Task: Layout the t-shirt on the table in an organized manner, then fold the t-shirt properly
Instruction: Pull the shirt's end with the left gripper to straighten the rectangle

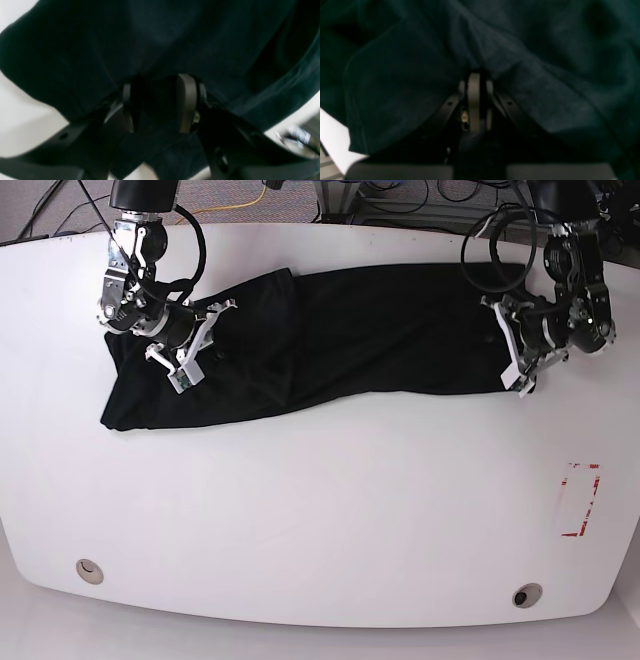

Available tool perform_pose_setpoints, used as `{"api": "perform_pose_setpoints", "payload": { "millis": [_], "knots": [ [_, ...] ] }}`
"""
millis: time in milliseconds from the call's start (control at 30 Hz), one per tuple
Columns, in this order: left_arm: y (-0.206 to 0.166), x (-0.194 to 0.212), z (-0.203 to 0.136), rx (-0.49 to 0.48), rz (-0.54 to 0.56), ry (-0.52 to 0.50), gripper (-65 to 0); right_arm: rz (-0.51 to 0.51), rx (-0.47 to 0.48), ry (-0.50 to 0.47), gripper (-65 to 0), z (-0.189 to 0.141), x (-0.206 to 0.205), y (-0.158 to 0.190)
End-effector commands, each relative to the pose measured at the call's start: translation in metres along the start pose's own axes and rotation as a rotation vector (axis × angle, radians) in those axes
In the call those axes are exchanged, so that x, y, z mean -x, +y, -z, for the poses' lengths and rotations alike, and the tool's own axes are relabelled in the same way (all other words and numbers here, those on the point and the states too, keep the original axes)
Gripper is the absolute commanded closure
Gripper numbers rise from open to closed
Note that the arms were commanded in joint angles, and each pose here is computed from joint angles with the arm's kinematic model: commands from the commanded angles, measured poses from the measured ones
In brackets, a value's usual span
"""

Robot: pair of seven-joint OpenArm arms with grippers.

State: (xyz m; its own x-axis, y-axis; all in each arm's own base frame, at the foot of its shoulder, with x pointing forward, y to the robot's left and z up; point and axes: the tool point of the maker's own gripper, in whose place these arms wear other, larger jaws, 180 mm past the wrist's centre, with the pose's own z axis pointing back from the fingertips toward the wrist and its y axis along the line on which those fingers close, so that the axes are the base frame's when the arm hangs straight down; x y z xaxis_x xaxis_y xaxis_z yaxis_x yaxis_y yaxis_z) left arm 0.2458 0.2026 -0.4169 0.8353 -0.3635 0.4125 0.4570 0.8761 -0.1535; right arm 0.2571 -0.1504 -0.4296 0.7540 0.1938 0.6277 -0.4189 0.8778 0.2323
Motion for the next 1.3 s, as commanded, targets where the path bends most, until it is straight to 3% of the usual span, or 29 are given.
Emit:
{"api": "perform_pose_setpoints", "payload": {
  "millis": [0, 233, 667, 800, 933, 1100, 1200, 1267],
  "knots": [
    [0.008, 0.014, 0.012, 0.003, -0.001, 0.081, -21.9, -0.003, 0.083, 0.104, -3.0, -0.008, 0.021, -0.021],
    [0.021, 0.0, 0.02, 0.012, -0.035, 0.074, -21.8, 0.026, 0.109, 0.108, -3.0, -0.015, 0.03, -0.029],
    [0.034, -0.006, 0.006, -0.019, 0.028, 0.068, -21.8, 0.032, 0.109, 0.118, -3.0, -0.017, 0.036, -0.029],
    [0.046, -0.011, -0.013, -0.077, 0.066, 0.074, -22.1, 0.029, 0.107, 0.116, -3.0, -0.016, 0.034, -0.028],
    [0.061, -0.01, -0.034, -0.137, 0.031, 0.08, -22.5, 0.027, 0.109, 0.114, -3.0, -0.016, 0.033, -0.029],
    [0.091, -0.009, -0.072, -0.244, -0.059, 0.024, -35.0, 0.023, 0.111, 0.118, -3.0, -0.017, 0.033, -0.03],
    [0.101, -0.008, -0.086, -0.276, -0.133, -0.042, -44.6, 0.023, 0.111, 0.118, -3.0, -0.017, 0.033, -0.03],
    [0.106, -0.007, -0.093, -0.279, -0.172, -0.082, -47.4, 0.023, 0.111, 0.118, -3.0, -0.017, 0.033, -0.03]
  ]
}}
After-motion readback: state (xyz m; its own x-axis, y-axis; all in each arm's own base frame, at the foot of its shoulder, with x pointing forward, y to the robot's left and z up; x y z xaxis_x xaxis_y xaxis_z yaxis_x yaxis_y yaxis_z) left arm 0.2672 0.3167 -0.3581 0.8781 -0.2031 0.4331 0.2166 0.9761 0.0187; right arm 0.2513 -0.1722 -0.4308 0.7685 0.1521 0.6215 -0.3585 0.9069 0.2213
